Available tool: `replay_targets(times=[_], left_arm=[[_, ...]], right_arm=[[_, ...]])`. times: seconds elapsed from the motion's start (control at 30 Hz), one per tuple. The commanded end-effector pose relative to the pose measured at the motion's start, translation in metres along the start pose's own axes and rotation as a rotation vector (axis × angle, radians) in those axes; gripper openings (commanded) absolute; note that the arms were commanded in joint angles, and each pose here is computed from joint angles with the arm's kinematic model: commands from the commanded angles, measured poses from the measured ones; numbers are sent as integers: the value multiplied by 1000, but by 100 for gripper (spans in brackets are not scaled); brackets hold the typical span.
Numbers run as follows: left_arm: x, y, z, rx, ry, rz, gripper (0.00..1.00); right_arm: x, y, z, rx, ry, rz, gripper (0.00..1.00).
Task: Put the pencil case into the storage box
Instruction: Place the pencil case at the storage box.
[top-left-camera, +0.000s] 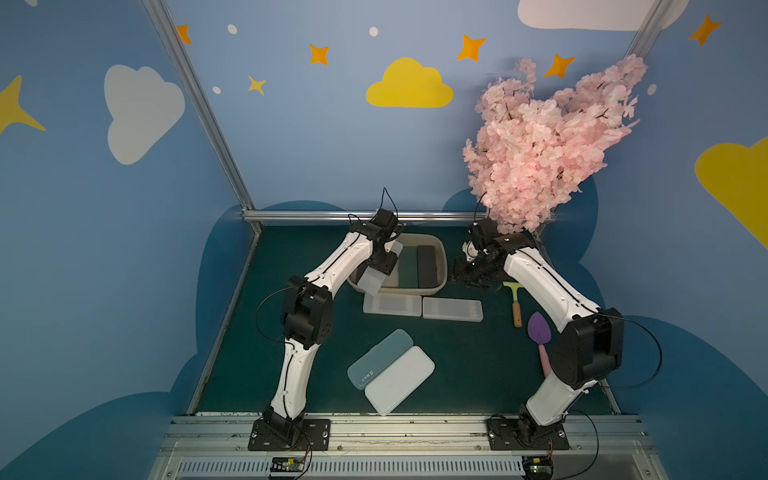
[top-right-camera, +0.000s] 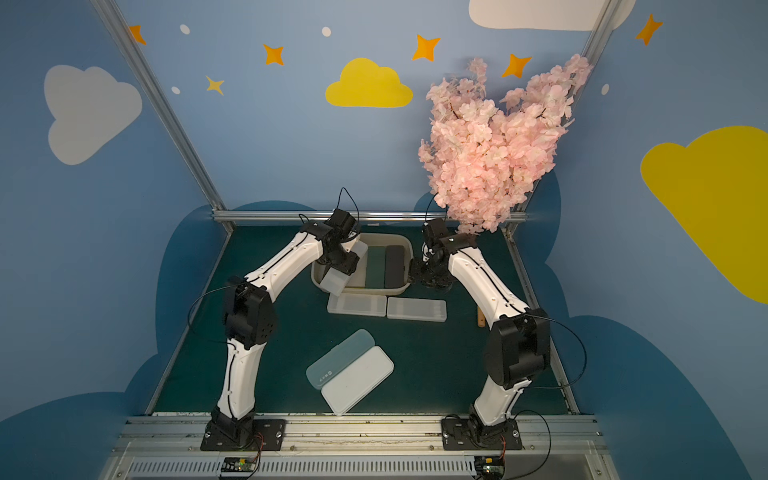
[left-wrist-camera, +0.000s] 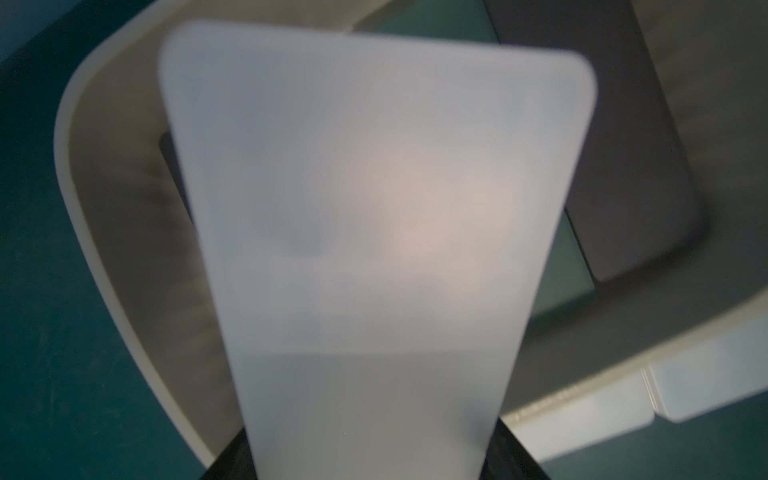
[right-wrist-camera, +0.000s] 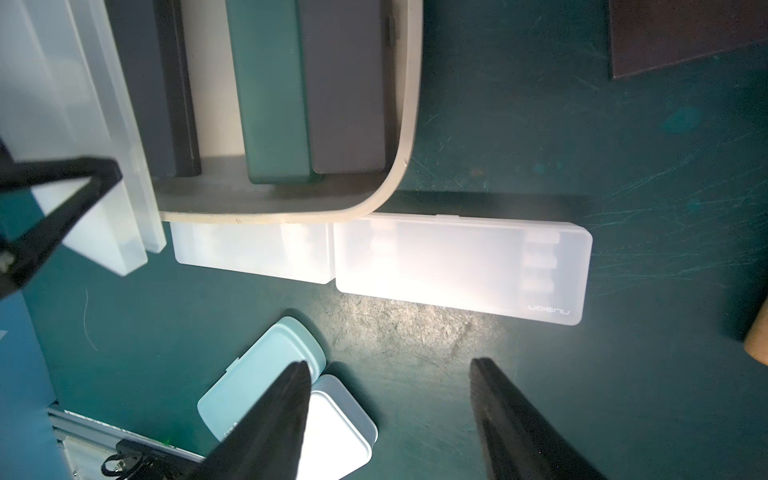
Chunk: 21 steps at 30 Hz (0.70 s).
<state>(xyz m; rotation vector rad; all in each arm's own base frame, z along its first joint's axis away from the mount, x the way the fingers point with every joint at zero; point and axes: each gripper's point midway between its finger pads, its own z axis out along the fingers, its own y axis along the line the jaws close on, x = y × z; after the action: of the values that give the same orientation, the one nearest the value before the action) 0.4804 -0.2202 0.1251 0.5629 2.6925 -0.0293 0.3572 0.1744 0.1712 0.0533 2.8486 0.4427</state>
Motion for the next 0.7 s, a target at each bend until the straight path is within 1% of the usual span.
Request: replay_targets(times=[0.0,0.17,0.33,0.43,0.67], left_arm=[[-26,16,-2,-29,-61,-153,52],[-56,14,18,-3,-126,-212,52],[-66,5,41,21,-112,-245,52],[-65,-2,51,39,-101,-271,52],[-41,0,76,17,-12,-290,51]], right_arm=[[5,-1,-14,-17,-12,1,66],[3,-3,-16,-29,-12,18,66],[3,-7,-15,-33,-2,27,65],[5,-9,-13,-34,5,35,65],[7,-13,-12,-35,14,47,65]])
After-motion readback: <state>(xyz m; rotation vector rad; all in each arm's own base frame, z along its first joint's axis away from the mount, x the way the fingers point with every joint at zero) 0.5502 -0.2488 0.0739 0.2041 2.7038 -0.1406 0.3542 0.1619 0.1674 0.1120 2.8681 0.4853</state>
